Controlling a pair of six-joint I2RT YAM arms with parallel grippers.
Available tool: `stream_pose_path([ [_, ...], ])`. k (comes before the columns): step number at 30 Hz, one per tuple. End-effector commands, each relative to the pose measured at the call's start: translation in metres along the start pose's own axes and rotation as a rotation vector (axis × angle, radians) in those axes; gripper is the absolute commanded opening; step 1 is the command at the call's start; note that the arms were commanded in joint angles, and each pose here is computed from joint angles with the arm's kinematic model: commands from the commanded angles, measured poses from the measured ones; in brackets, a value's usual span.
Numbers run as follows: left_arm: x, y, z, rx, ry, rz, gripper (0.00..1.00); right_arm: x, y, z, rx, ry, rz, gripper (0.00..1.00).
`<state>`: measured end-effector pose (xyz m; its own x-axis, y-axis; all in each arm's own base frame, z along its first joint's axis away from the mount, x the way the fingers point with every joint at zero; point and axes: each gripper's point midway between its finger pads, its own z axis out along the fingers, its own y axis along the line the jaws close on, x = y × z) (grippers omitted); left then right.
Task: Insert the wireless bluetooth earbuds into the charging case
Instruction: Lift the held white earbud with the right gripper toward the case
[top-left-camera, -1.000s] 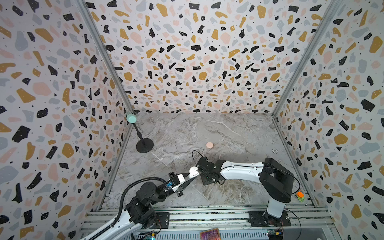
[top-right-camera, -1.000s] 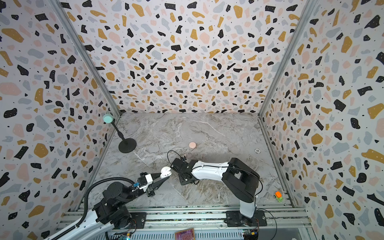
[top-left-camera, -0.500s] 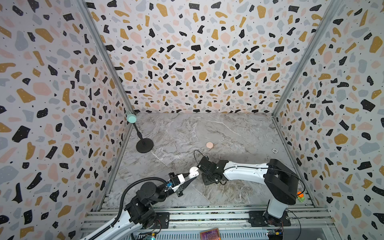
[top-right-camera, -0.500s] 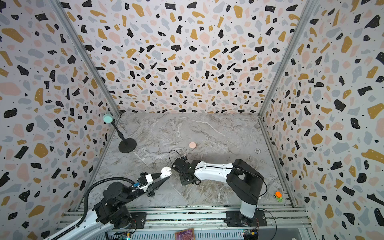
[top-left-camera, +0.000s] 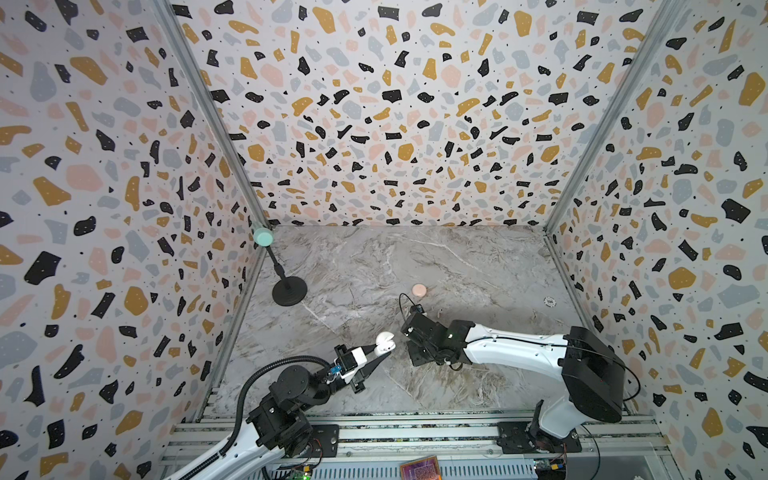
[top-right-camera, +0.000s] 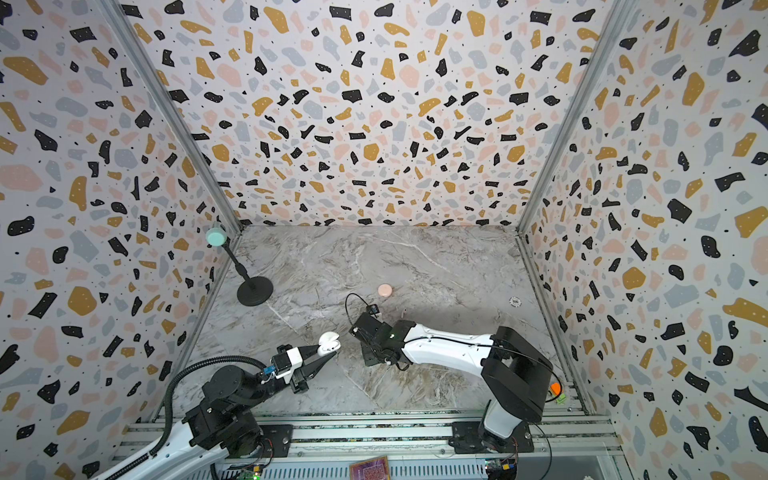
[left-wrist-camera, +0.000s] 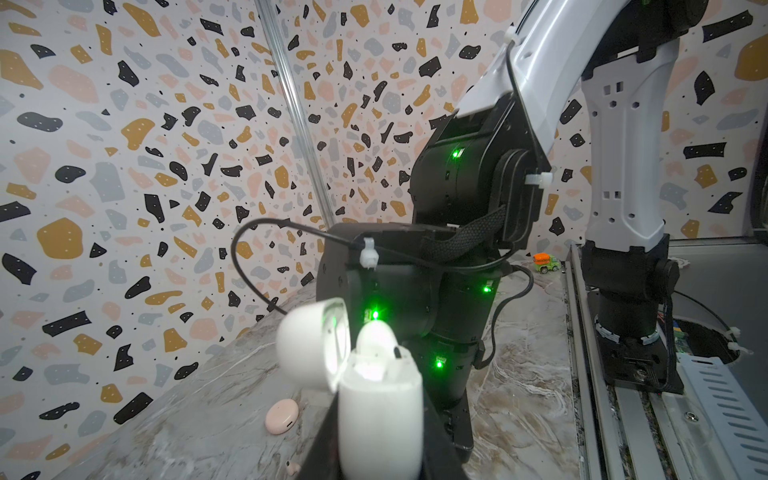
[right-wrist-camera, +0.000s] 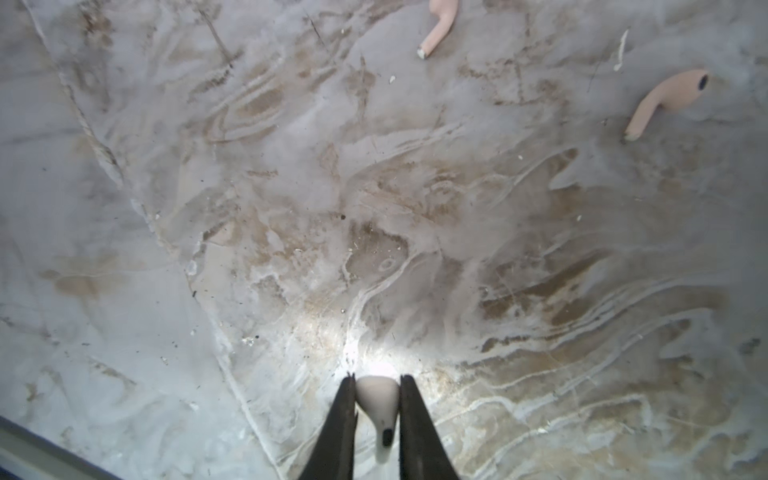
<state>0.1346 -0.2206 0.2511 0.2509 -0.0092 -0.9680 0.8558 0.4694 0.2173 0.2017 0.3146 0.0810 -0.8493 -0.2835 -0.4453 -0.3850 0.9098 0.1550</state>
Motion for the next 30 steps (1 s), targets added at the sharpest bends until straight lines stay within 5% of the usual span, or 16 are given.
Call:
stream_pose_path([
  [1,-0.014,0.006,-0.001,-0.031,-0.053,0.0,0.0,-0.011,0.0,-0.017,-0.014,-0.063,-0.001,0.14],
  [30,-0.011,0.04,-0.003,-0.22,-0.016,-0.095,0.0,-0.077,0.017,-0.125,-0.151,-0.336,0.007,0.14],
])
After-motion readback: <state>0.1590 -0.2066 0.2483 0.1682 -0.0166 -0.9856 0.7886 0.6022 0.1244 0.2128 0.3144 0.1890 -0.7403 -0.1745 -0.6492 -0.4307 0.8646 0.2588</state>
